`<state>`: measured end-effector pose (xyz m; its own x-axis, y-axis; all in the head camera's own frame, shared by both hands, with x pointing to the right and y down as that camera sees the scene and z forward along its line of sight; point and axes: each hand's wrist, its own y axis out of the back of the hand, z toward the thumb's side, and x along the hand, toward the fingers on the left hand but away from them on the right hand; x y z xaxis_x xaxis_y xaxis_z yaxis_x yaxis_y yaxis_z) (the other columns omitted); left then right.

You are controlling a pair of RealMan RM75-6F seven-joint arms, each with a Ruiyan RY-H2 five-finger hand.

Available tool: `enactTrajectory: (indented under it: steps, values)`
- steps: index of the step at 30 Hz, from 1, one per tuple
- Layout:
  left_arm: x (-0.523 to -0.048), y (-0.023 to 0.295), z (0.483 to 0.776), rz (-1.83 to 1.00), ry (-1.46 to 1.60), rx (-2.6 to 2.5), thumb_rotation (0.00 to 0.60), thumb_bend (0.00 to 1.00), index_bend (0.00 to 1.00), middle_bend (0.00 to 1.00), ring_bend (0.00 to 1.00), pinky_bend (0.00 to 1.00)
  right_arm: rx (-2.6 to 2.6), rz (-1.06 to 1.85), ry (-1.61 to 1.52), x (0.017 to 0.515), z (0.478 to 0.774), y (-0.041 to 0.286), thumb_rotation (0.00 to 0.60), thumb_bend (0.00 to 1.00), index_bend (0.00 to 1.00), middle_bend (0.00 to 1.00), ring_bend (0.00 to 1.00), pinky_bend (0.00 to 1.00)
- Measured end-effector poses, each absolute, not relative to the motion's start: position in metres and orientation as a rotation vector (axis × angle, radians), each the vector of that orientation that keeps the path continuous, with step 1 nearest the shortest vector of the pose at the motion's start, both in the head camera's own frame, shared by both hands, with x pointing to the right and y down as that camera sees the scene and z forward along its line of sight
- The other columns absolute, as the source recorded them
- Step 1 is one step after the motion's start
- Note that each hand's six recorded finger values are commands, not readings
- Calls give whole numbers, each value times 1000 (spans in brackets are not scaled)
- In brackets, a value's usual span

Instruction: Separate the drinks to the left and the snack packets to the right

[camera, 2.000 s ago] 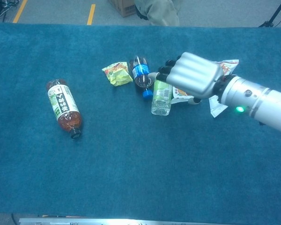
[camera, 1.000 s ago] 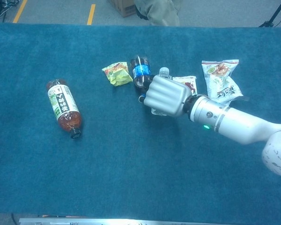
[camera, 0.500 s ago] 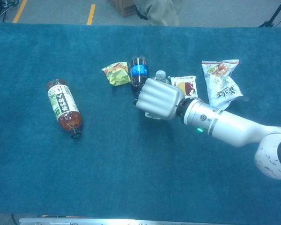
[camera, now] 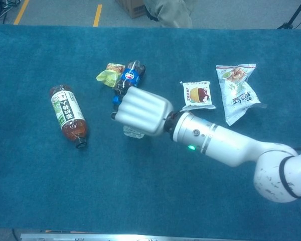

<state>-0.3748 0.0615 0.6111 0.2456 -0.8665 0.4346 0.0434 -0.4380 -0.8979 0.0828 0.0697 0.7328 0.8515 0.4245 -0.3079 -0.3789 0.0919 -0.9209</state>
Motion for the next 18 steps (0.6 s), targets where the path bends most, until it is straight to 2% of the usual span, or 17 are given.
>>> enactTrajectory:
  steps: [4,6,10,12,18]
  values:
    - [-375,62,610,-1321,777,-1650,600,455,165,92,50,131,-1359,581,-50,70,734,76,600,37,535,462,401,375]
    - [-375,62,609,-1320,777,-1647,600,455,165,92,50,131,-1352,586,-49,69,735,76,600,37,489,425,351,375]
    - [-375,62,607,-1316,782,-1642,600,455,165,92,50,131,-1330,612,-44,73,737,72,600,38,287,321,245,362]
    - [-375,61,607,-1315,782,-1639,600,455,165,92,50,131,-1327,626,-49,77,735,68,600,38,229,296,227,357]
    - [-372,58,606,-1308,768,-1632,600,455,165,92,50,131,-1323,658,-76,93,721,54,600,41,193,281,217,353]
